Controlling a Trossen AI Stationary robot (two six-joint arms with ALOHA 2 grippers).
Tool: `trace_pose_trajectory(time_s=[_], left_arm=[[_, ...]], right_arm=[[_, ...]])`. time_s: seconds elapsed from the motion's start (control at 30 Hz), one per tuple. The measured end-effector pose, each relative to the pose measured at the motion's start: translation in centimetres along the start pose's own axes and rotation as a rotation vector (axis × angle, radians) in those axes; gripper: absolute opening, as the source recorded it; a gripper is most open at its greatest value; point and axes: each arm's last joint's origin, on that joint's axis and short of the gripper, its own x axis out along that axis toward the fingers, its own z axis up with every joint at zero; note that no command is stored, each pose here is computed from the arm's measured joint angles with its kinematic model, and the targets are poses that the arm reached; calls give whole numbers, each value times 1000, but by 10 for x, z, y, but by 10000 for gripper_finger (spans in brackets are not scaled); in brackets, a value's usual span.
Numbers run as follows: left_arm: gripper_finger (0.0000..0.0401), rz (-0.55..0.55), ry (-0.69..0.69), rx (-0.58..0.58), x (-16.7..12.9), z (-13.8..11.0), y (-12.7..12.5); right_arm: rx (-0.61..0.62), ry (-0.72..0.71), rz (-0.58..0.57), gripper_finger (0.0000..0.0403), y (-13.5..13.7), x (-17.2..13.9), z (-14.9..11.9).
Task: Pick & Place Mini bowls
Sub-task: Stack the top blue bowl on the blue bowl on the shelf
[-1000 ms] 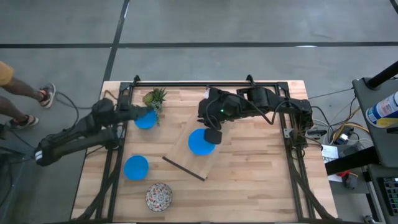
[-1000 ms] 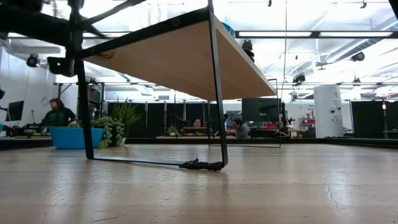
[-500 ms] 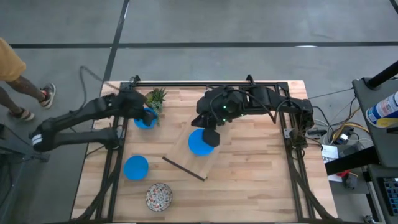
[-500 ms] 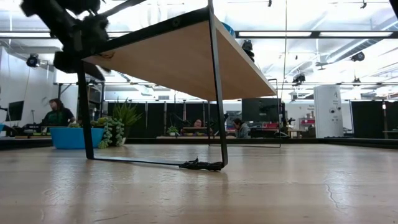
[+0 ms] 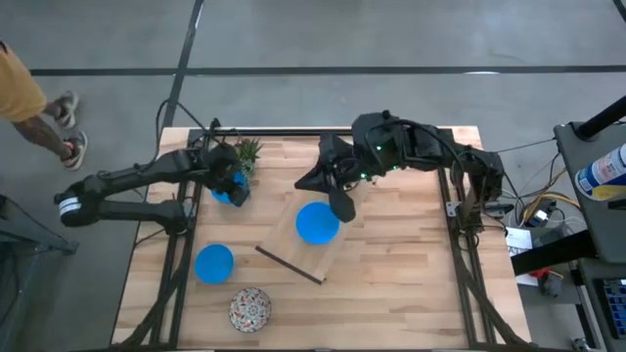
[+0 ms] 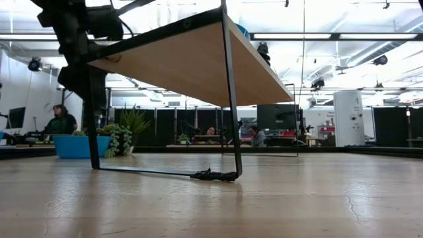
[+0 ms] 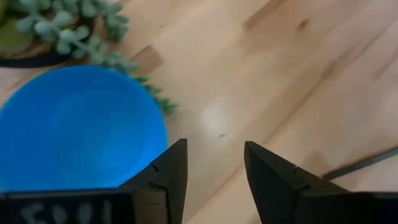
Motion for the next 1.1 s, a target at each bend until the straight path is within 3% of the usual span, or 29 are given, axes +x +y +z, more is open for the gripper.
trace_pose_trajectory(time_s=[0.13, 0.73, 0.87, 1.0, 1.1], left_arm=[[149, 97, 57, 23, 7, -2, 4], [142, 205, 286, 30, 61, -17, 15], [99, 207, 293, 30, 65, -16, 15], [21, 199, 275, 49, 67, -14, 14], [8, 198, 271, 56, 63, -13, 14]], right_arm=[[-9, 0, 19, 8, 1, 1, 0], [-20, -19, 5, 8, -3, 0, 2], [-19, -18, 2, 8, -4, 0, 2], [-14, -18, 0, 8, -4, 0, 2], [-3, -26, 1, 8, -3, -4, 4]])
